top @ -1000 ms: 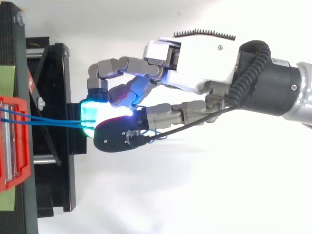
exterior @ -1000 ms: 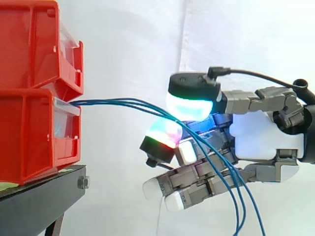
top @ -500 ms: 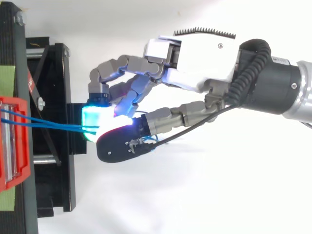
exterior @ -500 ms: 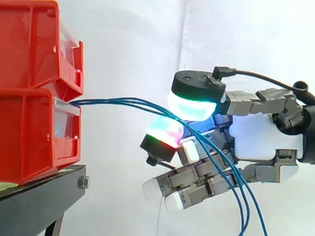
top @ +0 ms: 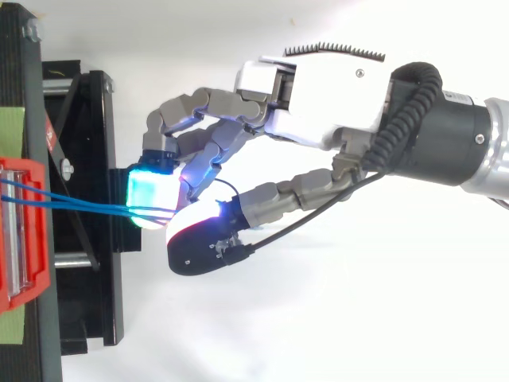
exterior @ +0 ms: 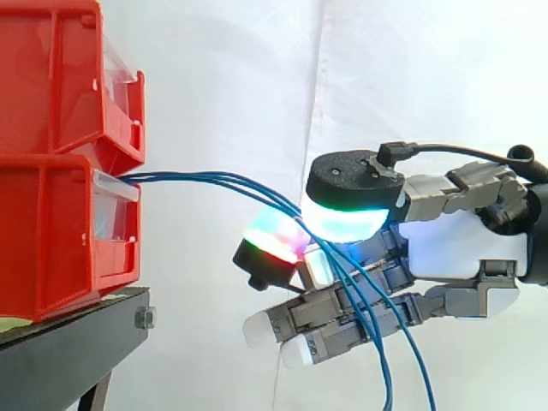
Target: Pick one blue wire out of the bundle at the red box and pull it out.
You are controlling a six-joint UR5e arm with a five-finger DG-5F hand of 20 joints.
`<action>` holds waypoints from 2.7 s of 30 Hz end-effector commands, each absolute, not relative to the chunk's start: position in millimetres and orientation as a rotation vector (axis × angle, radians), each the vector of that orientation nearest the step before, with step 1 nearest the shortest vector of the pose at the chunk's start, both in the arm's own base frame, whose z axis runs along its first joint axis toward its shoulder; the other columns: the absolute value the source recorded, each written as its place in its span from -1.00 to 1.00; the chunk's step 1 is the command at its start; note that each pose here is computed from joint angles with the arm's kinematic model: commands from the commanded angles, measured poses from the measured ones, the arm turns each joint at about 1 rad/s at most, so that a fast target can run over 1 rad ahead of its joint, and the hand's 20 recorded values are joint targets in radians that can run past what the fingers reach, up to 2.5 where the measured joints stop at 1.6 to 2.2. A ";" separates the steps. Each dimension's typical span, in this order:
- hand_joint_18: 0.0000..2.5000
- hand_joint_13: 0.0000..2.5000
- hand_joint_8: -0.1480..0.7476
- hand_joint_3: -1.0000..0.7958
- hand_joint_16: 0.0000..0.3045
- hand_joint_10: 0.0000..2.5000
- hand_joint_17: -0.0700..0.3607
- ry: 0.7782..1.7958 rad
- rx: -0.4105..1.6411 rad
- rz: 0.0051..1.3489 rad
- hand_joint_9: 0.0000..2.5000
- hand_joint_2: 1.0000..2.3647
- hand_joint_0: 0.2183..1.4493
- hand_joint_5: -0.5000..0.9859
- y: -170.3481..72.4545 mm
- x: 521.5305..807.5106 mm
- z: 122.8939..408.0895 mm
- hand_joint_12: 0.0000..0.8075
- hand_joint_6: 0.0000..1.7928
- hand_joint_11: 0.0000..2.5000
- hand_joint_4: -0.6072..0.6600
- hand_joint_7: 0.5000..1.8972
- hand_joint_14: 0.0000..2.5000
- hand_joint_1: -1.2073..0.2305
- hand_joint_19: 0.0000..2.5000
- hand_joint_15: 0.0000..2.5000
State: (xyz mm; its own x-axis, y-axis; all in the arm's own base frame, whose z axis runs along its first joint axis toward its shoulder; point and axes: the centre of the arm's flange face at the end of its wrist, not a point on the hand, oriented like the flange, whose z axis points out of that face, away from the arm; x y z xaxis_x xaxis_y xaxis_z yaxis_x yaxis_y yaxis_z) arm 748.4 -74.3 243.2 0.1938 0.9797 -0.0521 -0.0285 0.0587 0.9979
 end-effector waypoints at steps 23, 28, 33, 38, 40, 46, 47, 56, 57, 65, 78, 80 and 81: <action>-0.68 -0.62 -0.08 -0.29 -0.61 -0.98 -0.06 1.067 1.229 1.041 -0.26 -0.99 -0.42 -0.50 -74.2 748.4 243.3 -0.05 -0.13 -0.46 0.24 -0.12 -0.99 -0.35 -0.71 -0.76; -0.67 -0.60 -0.06 -0.20 -0.62 -0.98 -0.06 1.067 1.229 1.041 -0.25 -0.98 -0.40 -0.50 -74.2 748.4 243.3 -0.05 -0.11 -0.44 0.21 -0.04 -0.99 -0.40 -0.71 -0.75; -0.67 -0.60 -0.06 -0.16 -0.62 -0.98 -0.06 1.070 1.232 1.039 -0.25 -0.98 -0.39 -0.52 -74.2 748.0 242.9 -0.05 -0.07 -0.44 0.23 -0.12 -0.99 -0.43 -0.71 -0.75; -0.67 -0.59 -0.06 -0.16 -0.62 -0.98 -0.06 1.070 1.232 1.039 -0.25 -0.98 -0.40 -0.52 -74.2 748.0 242.9 -0.05 -0.07 -0.44 0.25 -0.14 -0.99 -0.43 -0.71 -0.75; -0.66 -0.59 -0.06 -0.18 -0.62 -0.98 -0.06 1.070 1.232 1.039 -0.25 -0.98 -0.39 -0.52 -74.2 748.0 242.9 -0.05 -0.07 -0.43 0.25 -0.14 -0.99 -0.43 -0.71 -0.75; -0.66 -0.60 -0.06 -0.22 -0.61 -0.98 -0.06 1.071 1.232 1.040 -0.27 -0.98 -0.35 -0.53 -74.1 748.0 242.9 -0.05 -0.09 -0.44 0.29 -0.13 -0.99 -0.55 -0.73 -0.75; -0.66 -0.60 -0.07 -0.23 -0.61 -0.98 -0.06 1.071 1.232 1.040 -0.27 -0.98 -0.34 -0.53 -74.1 748.0 242.9 -0.05 -0.09 -0.43 0.30 -0.13 -0.99 -0.56 -0.73 -0.75; -0.66 -0.61 -0.08 -0.21 -0.61 -0.98 -0.05 1.071 1.232 1.040 -0.31 -0.98 -0.29 -0.56 -73.1 748.1 242.9 -0.05 -0.07 -0.42 0.35 -0.16 -0.99 -0.61 -0.75 -0.76; -0.66 -0.61 -0.08 -0.21 -0.61 -0.98 -0.05 1.071 1.232 1.040 -0.31 -0.98 -0.32 -0.56 -73.1 748.1 242.9 -0.05 -0.07 -0.42 0.37 -0.18 -0.99 -0.57 -0.73 -0.76; -0.67 -0.60 -0.07 -0.26 -0.60 -0.98 -0.04 1.074 1.233 1.039 -0.24 -0.98 -0.46 -0.48 -73.1 747.8 242.6 -0.04 -0.20 -0.46 0.34 0.01 -0.99 -0.33 -0.70 -0.75; -0.65 -0.60 -0.04 -0.09 -0.61 -0.98 -0.05 1.072 1.233 1.041 -0.29 -0.97 -0.32 -0.57 -74.1 747.9 242.7 -0.03 -0.05 -0.39 0.33 -0.12 -0.99 -0.57 -0.75 -0.75; -0.65 -0.61 -0.04 -0.10 -0.61 -0.98 -0.05 1.073 1.234 1.037 -0.31 -0.97 -0.29 -0.57 -74.3 747.7 242.6 -0.04 -0.05 -0.38 0.35 -0.14 -0.99 -0.59 -0.75 -0.75; -0.65 -0.61 -0.04 -0.11 -0.61 -0.98 -0.05 1.074 1.233 1.039 -0.31 -0.97 -0.28 -0.58 -74.1 747.7 242.6 -0.04 -0.05 -0.39 0.35 -0.16 -0.99 -0.60 -0.75 -0.76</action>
